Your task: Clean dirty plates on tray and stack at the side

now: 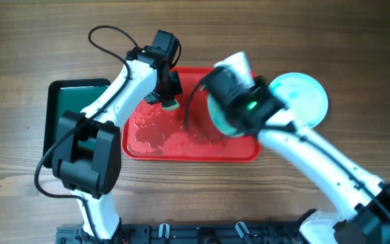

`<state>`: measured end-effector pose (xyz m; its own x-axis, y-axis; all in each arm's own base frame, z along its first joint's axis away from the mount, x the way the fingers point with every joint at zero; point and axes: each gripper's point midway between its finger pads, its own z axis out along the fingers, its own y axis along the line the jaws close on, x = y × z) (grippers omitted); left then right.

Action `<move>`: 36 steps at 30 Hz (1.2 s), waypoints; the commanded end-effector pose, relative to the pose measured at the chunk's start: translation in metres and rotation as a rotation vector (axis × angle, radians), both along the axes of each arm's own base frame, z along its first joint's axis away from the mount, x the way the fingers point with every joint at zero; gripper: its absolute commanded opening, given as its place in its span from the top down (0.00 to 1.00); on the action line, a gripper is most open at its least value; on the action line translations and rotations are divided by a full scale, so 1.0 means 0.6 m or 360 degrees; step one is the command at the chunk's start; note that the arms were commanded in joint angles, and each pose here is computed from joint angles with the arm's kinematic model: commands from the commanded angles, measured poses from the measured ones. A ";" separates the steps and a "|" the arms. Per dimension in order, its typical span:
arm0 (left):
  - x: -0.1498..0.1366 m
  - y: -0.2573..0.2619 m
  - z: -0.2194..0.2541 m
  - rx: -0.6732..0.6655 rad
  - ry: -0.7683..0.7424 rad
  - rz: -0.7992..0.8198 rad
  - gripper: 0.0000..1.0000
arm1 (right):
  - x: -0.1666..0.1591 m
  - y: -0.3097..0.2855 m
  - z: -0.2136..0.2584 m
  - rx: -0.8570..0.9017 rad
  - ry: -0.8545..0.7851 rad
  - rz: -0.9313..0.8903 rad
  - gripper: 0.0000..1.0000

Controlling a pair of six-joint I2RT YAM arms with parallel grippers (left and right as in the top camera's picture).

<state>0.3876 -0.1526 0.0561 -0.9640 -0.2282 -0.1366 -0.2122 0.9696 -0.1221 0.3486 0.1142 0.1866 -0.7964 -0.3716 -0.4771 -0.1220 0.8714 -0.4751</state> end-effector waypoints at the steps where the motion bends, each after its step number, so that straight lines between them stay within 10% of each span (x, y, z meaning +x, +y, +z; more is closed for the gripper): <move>1: 0.010 -0.004 0.023 -0.0036 -0.0056 0.0016 0.96 | 0.009 -0.053 -0.054 0.0626 0.0272 -0.0262 0.96; 13: 0.011 -0.004 0.023 -0.0037 -0.0056 0.0017 0.96 | -0.031 -0.350 -0.205 0.1017 0.0138 -0.1212 0.94; 15: 0.011 -0.004 0.023 -0.0037 -0.0056 0.0016 0.96 | -0.031 -0.345 -0.213 0.1043 0.0129 -0.1213 0.64; 19: 0.018 0.004 0.043 -0.0036 -0.0084 -0.0009 0.96 | 0.011 -0.277 -0.192 0.1388 0.0138 -0.0883 0.29; 28: -0.063 0.258 0.214 0.0304 -0.0060 0.0443 0.96 | 0.057 -0.100 -0.069 0.1356 0.0258 -0.0272 0.22; 36: -0.112 0.402 0.087 0.0371 0.0150 0.0412 0.96 | 0.048 -0.007 -0.071 0.1157 0.0267 -0.0053 0.12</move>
